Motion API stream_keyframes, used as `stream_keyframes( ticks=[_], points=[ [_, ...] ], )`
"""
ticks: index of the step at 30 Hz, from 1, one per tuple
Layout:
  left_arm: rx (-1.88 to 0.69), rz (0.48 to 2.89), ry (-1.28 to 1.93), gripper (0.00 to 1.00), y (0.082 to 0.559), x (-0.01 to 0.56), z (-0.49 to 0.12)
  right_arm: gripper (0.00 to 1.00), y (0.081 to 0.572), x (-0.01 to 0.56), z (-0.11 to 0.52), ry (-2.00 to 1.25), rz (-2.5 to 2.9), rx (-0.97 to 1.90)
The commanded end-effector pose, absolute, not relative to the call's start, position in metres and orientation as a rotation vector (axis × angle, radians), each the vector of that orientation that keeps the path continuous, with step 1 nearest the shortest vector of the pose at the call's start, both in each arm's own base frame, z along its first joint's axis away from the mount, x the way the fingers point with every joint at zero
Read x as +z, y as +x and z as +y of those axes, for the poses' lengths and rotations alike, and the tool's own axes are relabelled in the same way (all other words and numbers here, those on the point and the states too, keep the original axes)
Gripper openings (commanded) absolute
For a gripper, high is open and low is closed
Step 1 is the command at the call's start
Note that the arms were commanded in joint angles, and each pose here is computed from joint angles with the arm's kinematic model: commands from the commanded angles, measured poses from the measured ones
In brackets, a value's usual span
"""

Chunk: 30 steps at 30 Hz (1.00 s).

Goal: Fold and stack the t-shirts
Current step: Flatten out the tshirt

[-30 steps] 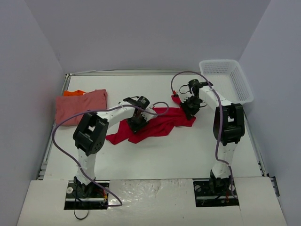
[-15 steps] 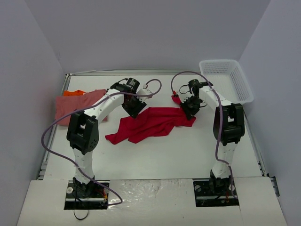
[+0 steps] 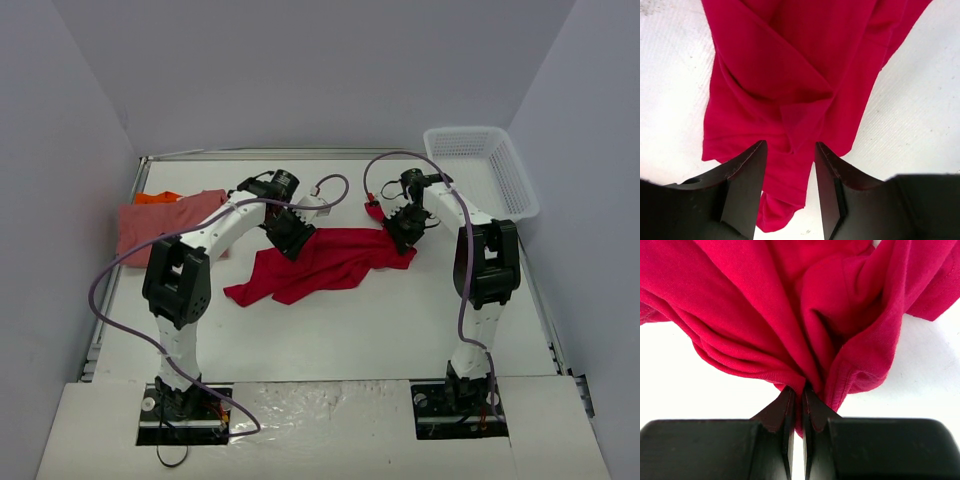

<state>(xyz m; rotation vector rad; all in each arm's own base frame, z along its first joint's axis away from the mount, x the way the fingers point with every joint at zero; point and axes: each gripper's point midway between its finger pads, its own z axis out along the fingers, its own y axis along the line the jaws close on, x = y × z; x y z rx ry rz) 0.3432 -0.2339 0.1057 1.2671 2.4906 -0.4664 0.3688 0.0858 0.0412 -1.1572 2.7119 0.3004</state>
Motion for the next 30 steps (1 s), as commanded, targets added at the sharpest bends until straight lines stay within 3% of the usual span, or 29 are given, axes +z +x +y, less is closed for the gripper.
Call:
stream_keyframes(
  ticks=[1, 10, 30],
  points=[
    [-0.516, 2.451, 1.329, 0.42, 0.336, 0.113, -0.236, 0.00, 0.356, 0.039, 0.080, -1.179, 2.758, 0.294],
    [-0.685, 2.452, 1.415, 0.40, 0.328, 0.099, -0.243, 0.00, 0.353, 0.033, 0.076, -1.180, 2.781, 0.272],
    [-0.584, 2.489, 1.403, 0.38, 0.345, 0.078, -0.230, 0.00, 0.353, 0.027, 0.080, -1.175, 2.790, 0.307]
  ],
)
